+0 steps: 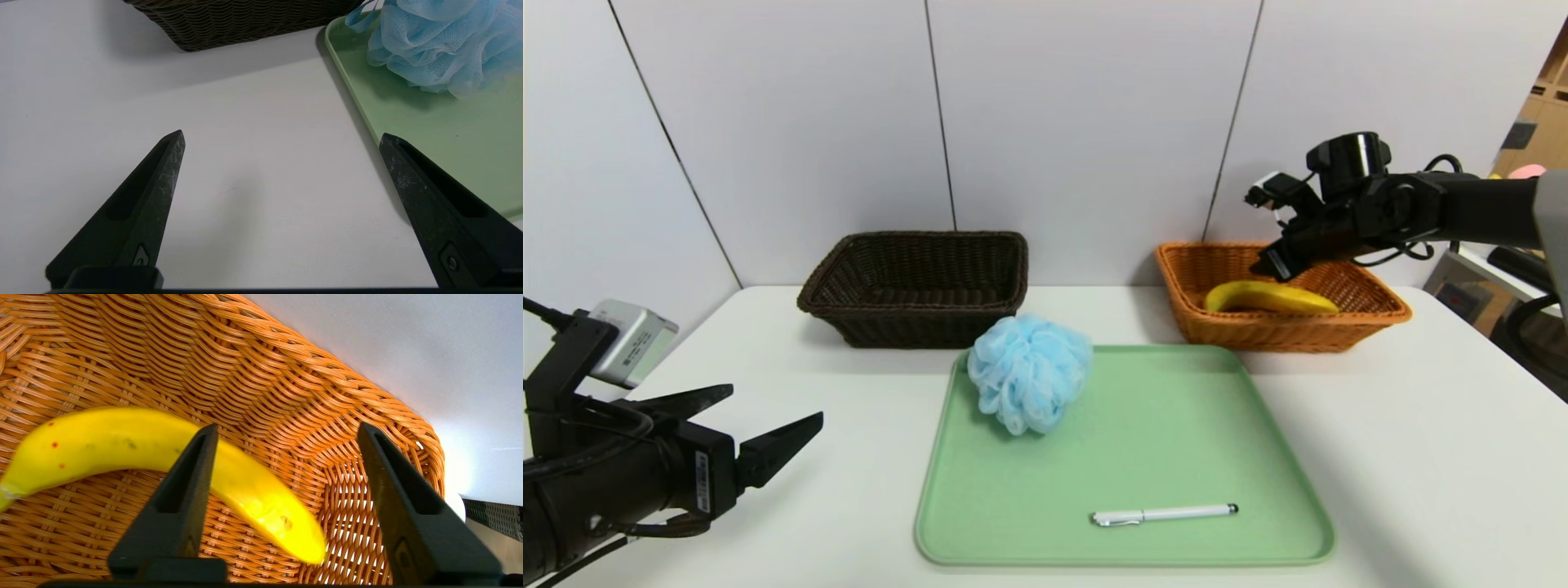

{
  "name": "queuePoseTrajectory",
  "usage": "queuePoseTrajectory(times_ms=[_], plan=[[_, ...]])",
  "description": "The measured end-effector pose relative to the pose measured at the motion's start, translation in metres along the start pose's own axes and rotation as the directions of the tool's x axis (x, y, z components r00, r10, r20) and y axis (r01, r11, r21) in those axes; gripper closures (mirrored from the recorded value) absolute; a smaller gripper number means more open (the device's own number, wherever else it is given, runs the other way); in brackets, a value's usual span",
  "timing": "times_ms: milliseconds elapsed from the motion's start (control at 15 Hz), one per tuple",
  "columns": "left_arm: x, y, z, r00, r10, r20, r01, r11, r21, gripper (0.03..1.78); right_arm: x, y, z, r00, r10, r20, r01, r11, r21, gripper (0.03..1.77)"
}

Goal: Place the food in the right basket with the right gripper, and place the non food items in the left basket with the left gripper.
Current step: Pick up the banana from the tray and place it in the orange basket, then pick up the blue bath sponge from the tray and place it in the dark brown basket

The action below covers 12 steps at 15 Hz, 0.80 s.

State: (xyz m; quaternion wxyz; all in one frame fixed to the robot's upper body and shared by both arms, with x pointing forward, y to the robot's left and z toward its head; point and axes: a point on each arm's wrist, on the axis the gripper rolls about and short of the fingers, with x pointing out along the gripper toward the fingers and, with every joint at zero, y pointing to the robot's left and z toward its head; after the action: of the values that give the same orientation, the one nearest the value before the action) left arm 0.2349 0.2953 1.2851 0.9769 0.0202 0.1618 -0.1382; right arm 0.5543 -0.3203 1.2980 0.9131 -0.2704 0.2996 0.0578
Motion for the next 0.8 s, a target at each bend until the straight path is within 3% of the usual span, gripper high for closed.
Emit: queuePoseTrajectory(times_ms=[467,800], plan=[[-0.005,0.0,0.002,1.0,0.007,0.02,-0.007,1.0,0.002,0.12,-0.028,0.0,-0.002,1.0,0.01,-0.01,-0.009,1.0,0.012,0.29],[-0.005,0.0,0.004,1.0,0.007,0.029,-0.007,1.0,0.003,0.12,-0.091,-0.005,-0.005,1.0,-0.002,0.021,0.001,1.0,0.021,0.19]])
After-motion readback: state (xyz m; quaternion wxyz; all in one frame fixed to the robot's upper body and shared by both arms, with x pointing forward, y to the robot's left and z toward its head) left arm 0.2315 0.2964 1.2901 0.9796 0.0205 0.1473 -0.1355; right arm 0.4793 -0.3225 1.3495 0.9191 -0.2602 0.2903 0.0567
